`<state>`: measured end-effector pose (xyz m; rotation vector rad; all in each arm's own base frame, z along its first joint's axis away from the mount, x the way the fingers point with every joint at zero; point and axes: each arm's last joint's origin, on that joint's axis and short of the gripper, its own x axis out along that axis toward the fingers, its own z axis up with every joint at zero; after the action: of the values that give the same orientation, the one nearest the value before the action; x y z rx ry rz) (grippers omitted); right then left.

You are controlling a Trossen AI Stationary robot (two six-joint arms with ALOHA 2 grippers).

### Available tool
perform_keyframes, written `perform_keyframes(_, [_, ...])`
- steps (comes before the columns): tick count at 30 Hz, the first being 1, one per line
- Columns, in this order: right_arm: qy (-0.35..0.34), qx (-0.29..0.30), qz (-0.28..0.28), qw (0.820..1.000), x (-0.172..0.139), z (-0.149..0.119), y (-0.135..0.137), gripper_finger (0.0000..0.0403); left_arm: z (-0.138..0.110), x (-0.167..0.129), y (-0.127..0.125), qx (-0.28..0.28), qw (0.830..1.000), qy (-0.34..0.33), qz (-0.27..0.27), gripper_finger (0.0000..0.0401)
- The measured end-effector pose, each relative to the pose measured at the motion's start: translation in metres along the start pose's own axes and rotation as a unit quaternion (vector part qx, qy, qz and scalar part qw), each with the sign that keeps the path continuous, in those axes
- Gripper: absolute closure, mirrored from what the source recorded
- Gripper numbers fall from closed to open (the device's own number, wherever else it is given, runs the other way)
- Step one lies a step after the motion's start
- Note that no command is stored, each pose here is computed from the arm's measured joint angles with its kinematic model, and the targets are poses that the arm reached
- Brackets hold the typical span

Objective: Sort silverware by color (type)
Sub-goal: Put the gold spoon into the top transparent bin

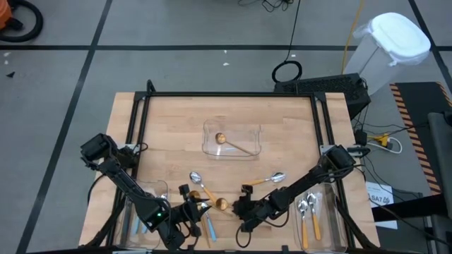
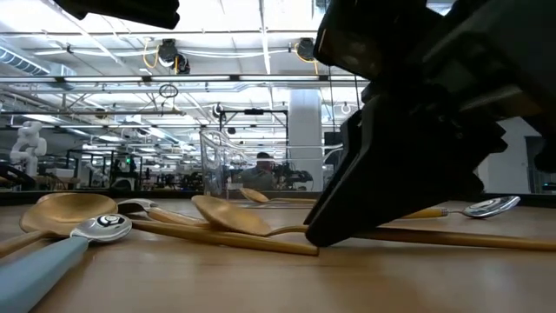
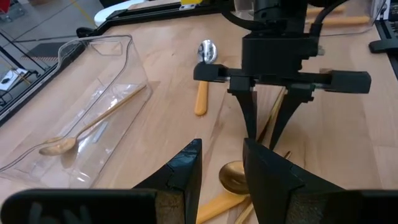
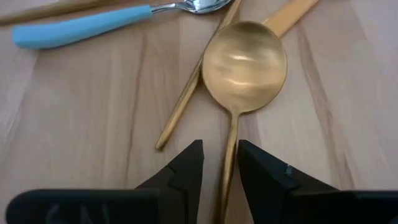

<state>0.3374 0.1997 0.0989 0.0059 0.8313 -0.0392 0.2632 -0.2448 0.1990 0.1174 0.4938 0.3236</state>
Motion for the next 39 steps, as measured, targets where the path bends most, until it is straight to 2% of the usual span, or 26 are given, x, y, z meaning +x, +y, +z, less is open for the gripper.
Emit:
perform_keyframes(4, [0.005, 0.008, -0.003, 1.0, 0.001, 0.0, -0.002, 0.0326, 0.0, 0.0, 0.0, 0.0, 1.0, 0.0, 0.0, 0.0284])
perform_keyframes(10, [0.007, 0.004, -0.002, 1.0, 0.002, 0.0, -0.004, 0.0391, 0.0, 0.0, 0.0, 0.0, 1.0, 0.0, 0.0, 0.0284])
perform_keyframes(26, [-0.019, -0.012, -0.007, 1.0, -0.006, 0.009, -0.005, 0.0395, 0.001, 0.003, 0.002, -0.007, 1.0, 0.0, 0.004, 0.0284])
perform_keyframes(35, [-0.037, -0.009, -0.068, 0.997, -0.049, 0.03, -0.018, 0.0395, 0.001, 0.003, 0.002, -0.005, 1.0, 0.0, 0.005, 0.0284])
perform_keyframes(39, [-0.069, -0.007, -0.085, 0.994, -0.071, 0.043, -0.023, 0.0395, 0.001, 0.003, 0.002, 0.0, 1.0, 0.001, 0.005, 0.0284])
